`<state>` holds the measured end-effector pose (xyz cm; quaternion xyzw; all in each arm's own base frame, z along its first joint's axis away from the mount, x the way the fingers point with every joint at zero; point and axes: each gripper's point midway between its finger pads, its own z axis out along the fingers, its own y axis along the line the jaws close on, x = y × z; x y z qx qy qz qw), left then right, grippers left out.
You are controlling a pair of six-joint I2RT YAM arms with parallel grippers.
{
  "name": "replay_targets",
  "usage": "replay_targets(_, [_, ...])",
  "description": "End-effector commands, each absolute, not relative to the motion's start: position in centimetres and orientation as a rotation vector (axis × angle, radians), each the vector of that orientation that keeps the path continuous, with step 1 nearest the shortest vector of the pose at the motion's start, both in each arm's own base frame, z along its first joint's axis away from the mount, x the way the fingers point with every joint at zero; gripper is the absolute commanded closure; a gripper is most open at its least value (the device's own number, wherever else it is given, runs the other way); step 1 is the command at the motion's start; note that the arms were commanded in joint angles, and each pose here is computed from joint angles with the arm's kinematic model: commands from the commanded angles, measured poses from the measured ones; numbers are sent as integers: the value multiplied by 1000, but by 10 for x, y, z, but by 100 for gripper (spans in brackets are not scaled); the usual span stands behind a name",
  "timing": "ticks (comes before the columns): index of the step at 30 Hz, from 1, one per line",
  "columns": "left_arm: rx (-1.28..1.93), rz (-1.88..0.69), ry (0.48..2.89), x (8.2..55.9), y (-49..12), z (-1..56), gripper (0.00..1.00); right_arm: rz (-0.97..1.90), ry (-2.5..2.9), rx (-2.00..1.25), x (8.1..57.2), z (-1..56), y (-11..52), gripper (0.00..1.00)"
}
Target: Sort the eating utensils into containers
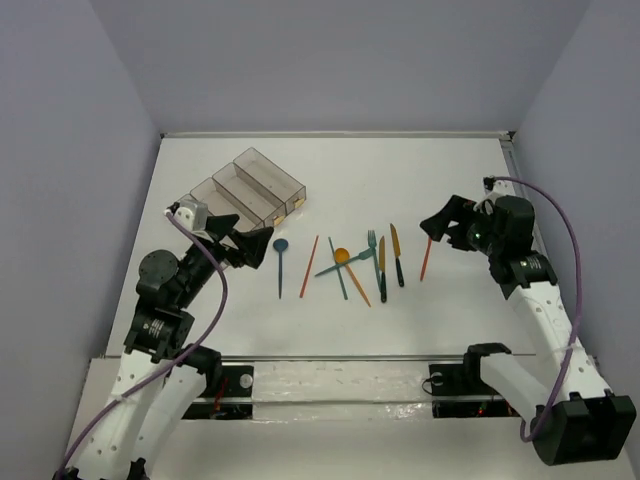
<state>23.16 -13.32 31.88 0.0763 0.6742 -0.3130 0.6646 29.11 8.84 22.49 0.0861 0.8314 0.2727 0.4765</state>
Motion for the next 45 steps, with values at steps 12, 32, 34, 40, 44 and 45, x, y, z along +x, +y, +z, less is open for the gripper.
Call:
replay_targets(12, [192,-677,1466,226,-129,341,1,350,2326,132,315,131,120,26])
replay_targets(32, [172,-658,1455,224,-124,344,1,104,2563,4,321,43,150,53])
replay_targets(34, [171,-656,1455,224,-123,344,1,88,2571,12,323,41,149,57])
replay_targets(40, [173,-655,1449,222,-123,345,1,-16,2599,18,321,34,147,70])
replay_targets(44, [173,-650,1441,221,-122,348,1,-59,2615,46,321,29,143,71])
replay_targets(45, [169,-647,1440,221,-121,348,1,-59,2616,47,320,28,143,73])
